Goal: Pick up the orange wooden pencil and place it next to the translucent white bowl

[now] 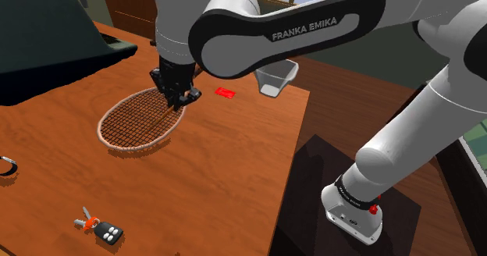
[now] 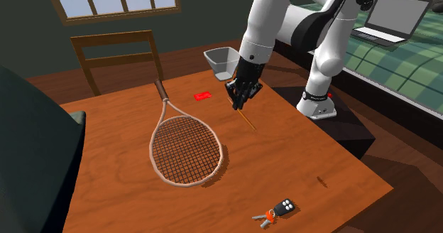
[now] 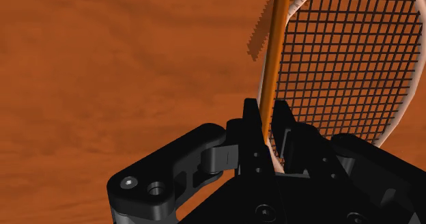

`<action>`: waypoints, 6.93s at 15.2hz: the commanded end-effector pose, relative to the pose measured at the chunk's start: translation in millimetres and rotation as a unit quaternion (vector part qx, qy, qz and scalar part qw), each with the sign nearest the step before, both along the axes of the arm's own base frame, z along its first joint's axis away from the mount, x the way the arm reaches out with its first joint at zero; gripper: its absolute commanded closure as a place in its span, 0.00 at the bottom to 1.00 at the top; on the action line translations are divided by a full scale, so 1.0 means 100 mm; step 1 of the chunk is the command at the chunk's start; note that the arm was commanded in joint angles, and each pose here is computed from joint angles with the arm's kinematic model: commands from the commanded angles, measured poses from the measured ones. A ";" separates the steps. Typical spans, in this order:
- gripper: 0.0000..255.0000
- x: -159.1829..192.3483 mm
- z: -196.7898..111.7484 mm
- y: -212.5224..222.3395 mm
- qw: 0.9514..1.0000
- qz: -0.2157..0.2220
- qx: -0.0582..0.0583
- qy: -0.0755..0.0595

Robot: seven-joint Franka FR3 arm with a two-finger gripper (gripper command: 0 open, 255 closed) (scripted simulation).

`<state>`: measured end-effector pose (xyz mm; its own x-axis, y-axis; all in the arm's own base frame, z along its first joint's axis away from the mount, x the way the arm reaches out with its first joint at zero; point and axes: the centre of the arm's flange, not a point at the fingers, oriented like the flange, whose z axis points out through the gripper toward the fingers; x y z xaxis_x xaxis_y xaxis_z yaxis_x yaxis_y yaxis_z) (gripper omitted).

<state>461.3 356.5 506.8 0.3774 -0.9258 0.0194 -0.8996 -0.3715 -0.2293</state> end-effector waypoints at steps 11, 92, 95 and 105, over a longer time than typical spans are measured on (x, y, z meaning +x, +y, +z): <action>1.00 -0.14 0.43 -0.51 1.000 0.000 0.000 0.000; 0.00 -1.29 -1.55 -4.65 1.000 0.000 0.000 0.000; 0.00 -1.29 -1.55 -4.65 1.000 0.000 0.000 0.000; 0.00 -1.40 -1.06 -4.68 1.000 0.000 0.000 0.000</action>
<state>321.6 -111.7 400.5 0.3776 -0.9258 0.0193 -0.8997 -0.3717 -0.2290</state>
